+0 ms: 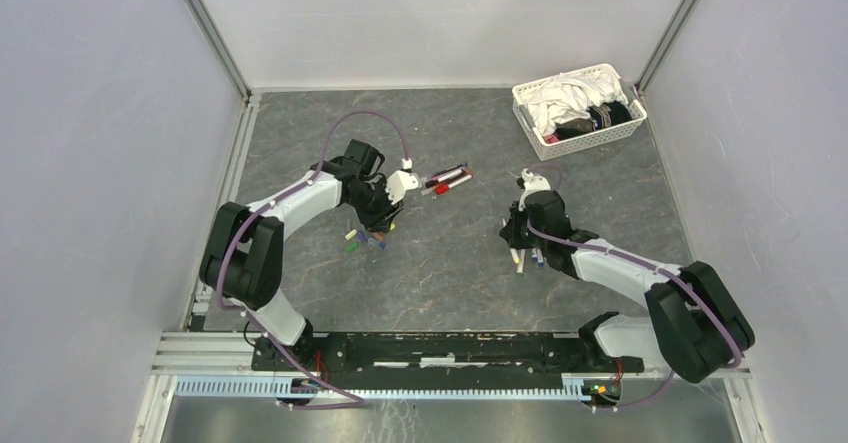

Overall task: Open the pen caps
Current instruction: Open the pen cap from the pen, then place the pen at the center of the board, then place the pen cap at the center of the board.

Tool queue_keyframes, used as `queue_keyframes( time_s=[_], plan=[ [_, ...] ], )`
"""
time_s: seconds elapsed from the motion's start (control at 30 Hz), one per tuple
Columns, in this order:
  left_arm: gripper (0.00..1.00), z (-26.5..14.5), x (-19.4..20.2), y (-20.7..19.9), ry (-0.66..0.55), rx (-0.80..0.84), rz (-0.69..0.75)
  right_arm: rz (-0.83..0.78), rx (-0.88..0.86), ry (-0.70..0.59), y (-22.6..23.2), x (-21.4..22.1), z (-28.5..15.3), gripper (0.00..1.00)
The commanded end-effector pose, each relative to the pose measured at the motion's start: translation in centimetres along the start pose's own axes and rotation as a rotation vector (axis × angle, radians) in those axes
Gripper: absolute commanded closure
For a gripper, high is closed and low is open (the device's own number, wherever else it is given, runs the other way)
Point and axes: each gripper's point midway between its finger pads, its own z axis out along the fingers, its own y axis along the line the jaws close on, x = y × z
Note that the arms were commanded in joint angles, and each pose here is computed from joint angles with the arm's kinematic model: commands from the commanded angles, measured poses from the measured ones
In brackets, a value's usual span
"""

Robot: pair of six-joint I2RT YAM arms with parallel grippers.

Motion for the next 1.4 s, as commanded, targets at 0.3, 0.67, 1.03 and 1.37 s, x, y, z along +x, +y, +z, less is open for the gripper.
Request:
queue_keyframes(
  time_s=[0.3,0.67,1.03,1.37],
  plan=[
    [0.04,-9.5,-6.9,0.3,-0.207,-0.131,-0.003,0.065,0.205,-0.009,-3.5,2.1,1.4,0.73],
    [0.0,-20.2,-9.2,4.4,-0.374,-0.393,-0.134,-0.004,0.229,0.001,-3.6,2.4,0.4,0.72],
    [0.0,-21.5,-8.5,3.1,-0.433,-0.353,-0.171,-0.148,0.128,-0.131,0.9,-5.1,0.3,0.56],
    [0.0,-19.9,-6.5,-0.7,-0.379,-0.207,-0.137,-0.541,-0.274,-0.064,10.8,-11.9,7.8,0.44]
  ],
)
